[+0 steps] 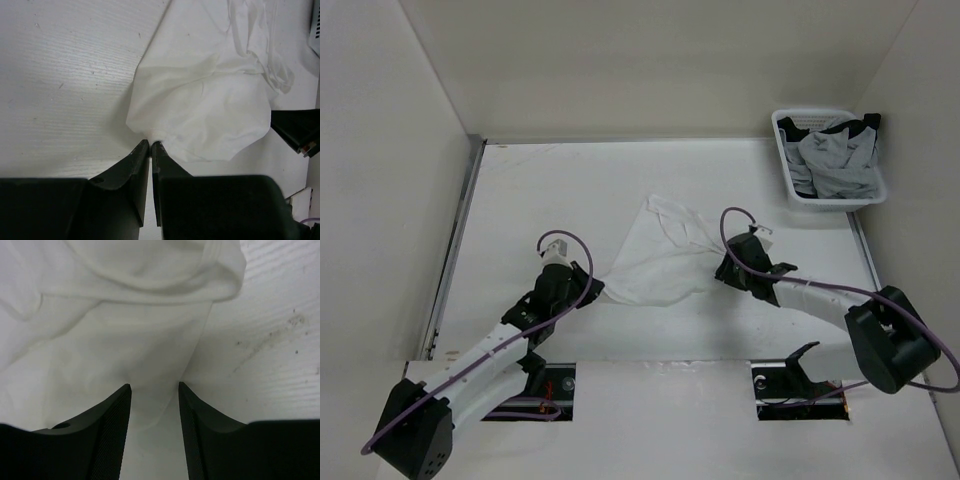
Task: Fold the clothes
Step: Flatten the tank top out
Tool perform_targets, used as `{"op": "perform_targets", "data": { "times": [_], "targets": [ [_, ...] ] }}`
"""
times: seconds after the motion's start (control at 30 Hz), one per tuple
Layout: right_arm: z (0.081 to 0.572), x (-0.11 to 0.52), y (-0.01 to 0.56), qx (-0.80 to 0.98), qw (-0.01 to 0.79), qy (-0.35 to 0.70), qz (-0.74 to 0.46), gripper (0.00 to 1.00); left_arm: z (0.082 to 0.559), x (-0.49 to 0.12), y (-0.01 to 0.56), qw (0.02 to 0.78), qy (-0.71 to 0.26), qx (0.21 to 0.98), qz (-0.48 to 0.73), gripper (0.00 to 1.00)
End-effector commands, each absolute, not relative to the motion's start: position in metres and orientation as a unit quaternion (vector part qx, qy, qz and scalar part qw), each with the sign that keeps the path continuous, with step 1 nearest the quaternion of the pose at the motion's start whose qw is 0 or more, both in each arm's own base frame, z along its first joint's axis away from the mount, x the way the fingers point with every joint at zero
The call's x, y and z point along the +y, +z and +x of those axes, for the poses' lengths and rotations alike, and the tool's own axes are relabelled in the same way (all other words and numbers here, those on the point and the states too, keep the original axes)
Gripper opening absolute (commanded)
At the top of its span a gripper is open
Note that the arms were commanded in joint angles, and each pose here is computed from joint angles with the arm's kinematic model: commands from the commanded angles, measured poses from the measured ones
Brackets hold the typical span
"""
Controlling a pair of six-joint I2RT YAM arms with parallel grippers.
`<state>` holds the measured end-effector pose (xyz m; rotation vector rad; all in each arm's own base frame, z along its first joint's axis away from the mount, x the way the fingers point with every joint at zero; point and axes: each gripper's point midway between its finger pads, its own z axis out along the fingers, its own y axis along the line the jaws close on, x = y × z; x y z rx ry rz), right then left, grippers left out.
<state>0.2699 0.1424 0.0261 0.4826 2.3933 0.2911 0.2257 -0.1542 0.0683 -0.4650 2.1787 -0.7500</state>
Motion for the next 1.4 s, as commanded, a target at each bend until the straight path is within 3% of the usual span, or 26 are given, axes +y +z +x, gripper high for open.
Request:
{"op": "perform_targets", "data": {
  "times": [0.0,0.07,0.17,0.23,0.37,0.57,0.73,0.87,1.1,1.37],
  "targets": [
    [0.306,0.145,0.039,0.893,0.374,0.128,0.215,0.47,0.24,-0.165,0.094,0.409,-0.325,0.834,-0.178,0.07],
    [0.312,0.149,0.04,0.893,0.372,0.13,0.216,0.4,0.242,-0.167,0.098,0.413,-0.327,0.832,-0.176,0.07],
    [0.325,0.155,0.037,0.894,0.363,0.145,0.22,0.08,0.248,-0.169,0.11,0.425,-0.331,0.826,-0.168,0.07],
    [0.336,0.158,0.05,0.882,0.383,0.16,0.221,0.0,0.254,-0.172,0.124,0.437,-0.337,0.818,-0.161,0.07],
    [0.339,0.152,0.125,0.84,0.468,0.179,0.208,0.0,0.264,-0.173,0.168,0.479,-0.351,0.791,-0.147,0.06],
    [0.271,0.158,0.236,0.819,0.52,0.206,0.131,0.0,0.263,-0.144,0.213,0.537,-0.346,0.752,-0.163,0.06],
    [0.214,0.163,0.28,0.813,0.517,0.253,0.093,0.0,0.254,-0.115,0.245,0.581,-0.337,0.72,-0.175,0.06],
    [0.195,0.172,0.264,0.821,0.498,0.269,0.079,0.01,0.249,-0.099,0.231,0.583,-0.317,0.723,-0.194,0.06],
    [0.287,0.17,0.166,0.857,0.448,0.226,0.113,0.01,0.243,-0.101,0.163,0.52,-0.306,0.767,-0.217,0.06],
    [0.434,0.165,0.135,0.865,0.449,0.181,0.133,0.03,0.239,-0.107,0.118,0.473,-0.3,0.793,-0.239,0.06]
  ]
}}
